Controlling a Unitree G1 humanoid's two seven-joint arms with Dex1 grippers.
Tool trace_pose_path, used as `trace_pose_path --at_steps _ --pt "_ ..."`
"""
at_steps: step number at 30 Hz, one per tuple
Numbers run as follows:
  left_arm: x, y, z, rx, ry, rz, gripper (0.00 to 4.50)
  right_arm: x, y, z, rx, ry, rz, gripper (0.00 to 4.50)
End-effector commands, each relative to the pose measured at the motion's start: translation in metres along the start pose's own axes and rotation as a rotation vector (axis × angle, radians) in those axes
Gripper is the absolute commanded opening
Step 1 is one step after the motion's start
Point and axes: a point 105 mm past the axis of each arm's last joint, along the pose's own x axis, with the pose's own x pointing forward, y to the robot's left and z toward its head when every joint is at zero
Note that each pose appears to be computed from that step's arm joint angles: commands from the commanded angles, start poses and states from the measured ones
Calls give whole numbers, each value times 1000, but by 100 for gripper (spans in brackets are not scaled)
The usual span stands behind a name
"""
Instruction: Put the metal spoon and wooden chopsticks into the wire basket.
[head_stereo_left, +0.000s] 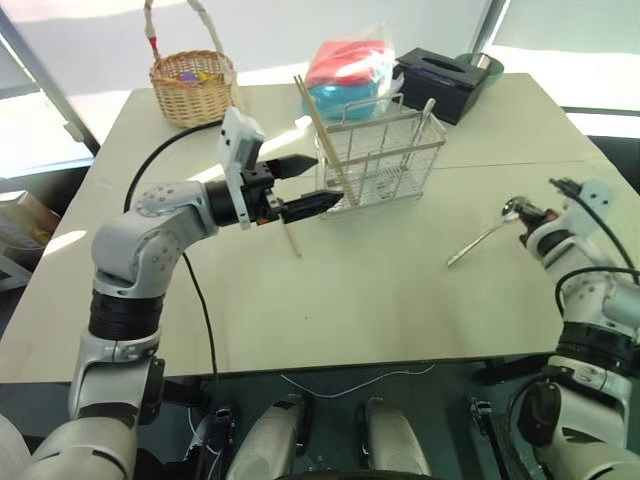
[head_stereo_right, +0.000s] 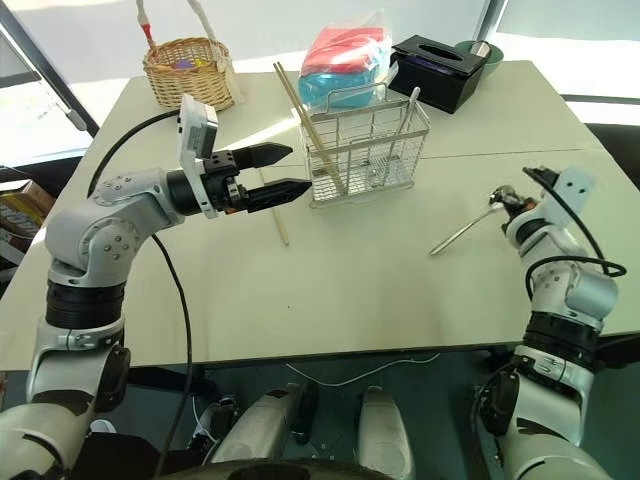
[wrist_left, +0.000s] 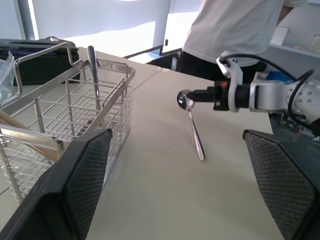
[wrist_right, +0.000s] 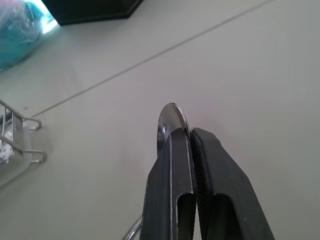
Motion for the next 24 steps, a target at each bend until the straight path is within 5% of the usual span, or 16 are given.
trace_pose_path --at_steps 1,8,17,24 --pt "1 -2 14 54 -40 -12 443 -16 24 82 -80 -250 46 2" --pt "-2 10 25 96 -84 47 443 -32 99 167 -190 -555 206 2" --pt "-15 23 36 136 -117 139 443 -9 174 168 -192 -613 354 2" --pt "-23 23 35 136 -117 178 443 10 190 168 -188 -616 386 2"
